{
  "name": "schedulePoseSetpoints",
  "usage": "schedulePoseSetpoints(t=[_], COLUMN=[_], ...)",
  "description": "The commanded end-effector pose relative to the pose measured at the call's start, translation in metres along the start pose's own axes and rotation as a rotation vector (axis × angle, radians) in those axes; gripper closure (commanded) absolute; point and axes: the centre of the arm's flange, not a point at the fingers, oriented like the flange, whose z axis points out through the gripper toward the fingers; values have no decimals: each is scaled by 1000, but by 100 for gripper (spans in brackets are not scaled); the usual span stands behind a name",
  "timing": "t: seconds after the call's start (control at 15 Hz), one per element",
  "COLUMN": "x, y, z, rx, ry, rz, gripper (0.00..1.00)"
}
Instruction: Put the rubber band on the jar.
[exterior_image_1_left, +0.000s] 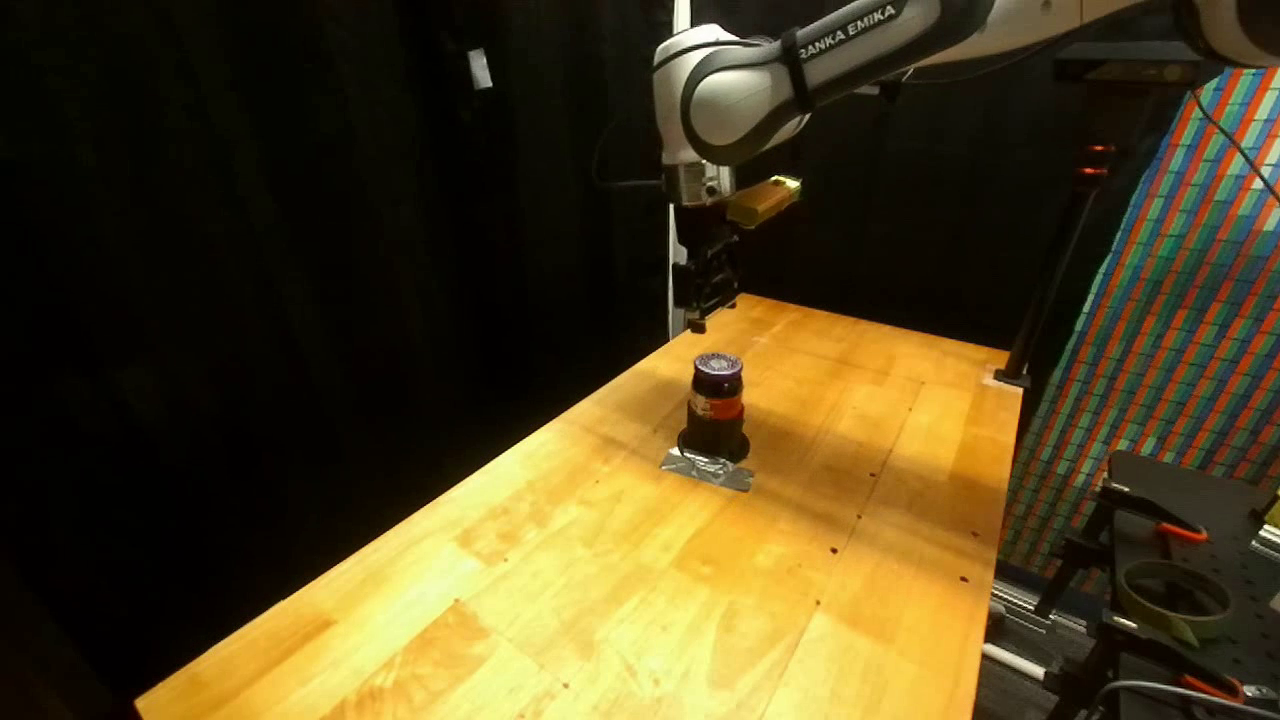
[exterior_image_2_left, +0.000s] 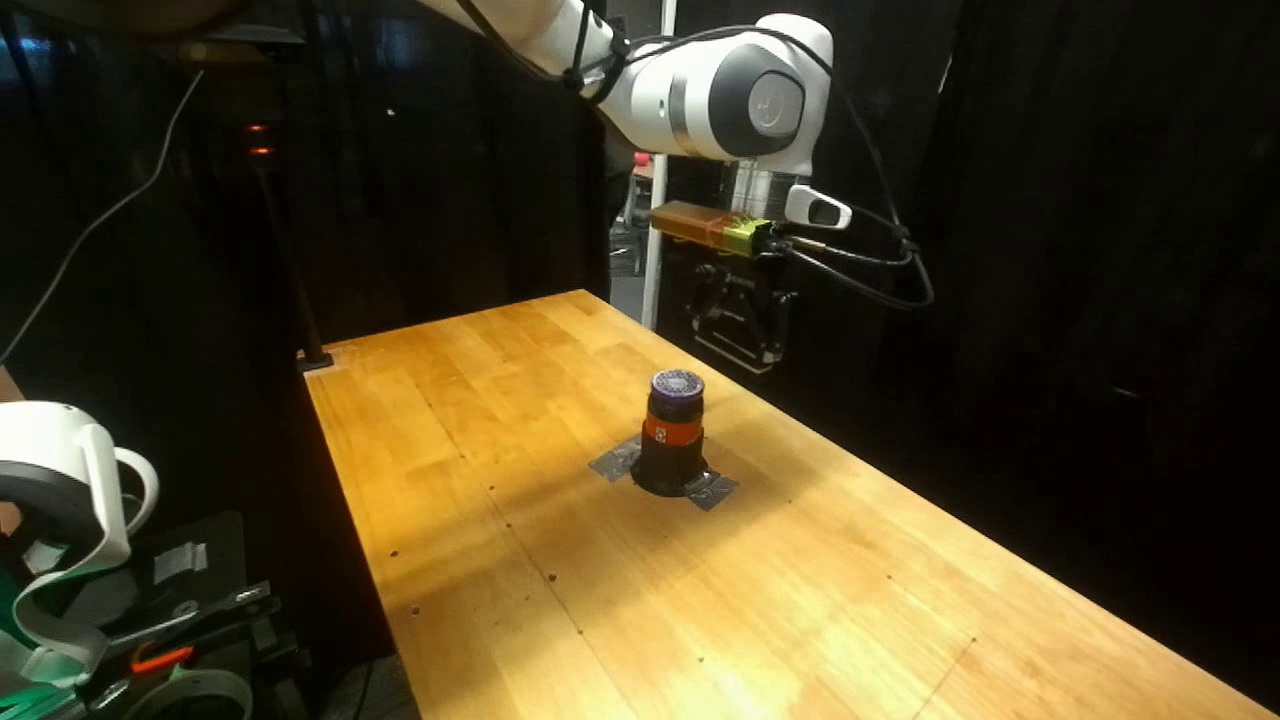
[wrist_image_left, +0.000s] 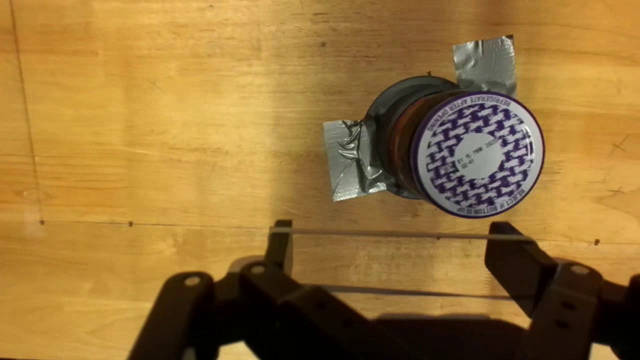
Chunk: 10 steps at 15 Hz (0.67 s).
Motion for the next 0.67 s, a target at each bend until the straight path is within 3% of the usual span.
schedulePoseSetpoints(t=[0.0,0.27,0.6], x=[53,53,52], y=[-11,-14,-24], z=[7,49,67], rx=[-7,38,103], ry=[-59,-154,-135], rz=[38,58,44], gripper=[0,0,0])
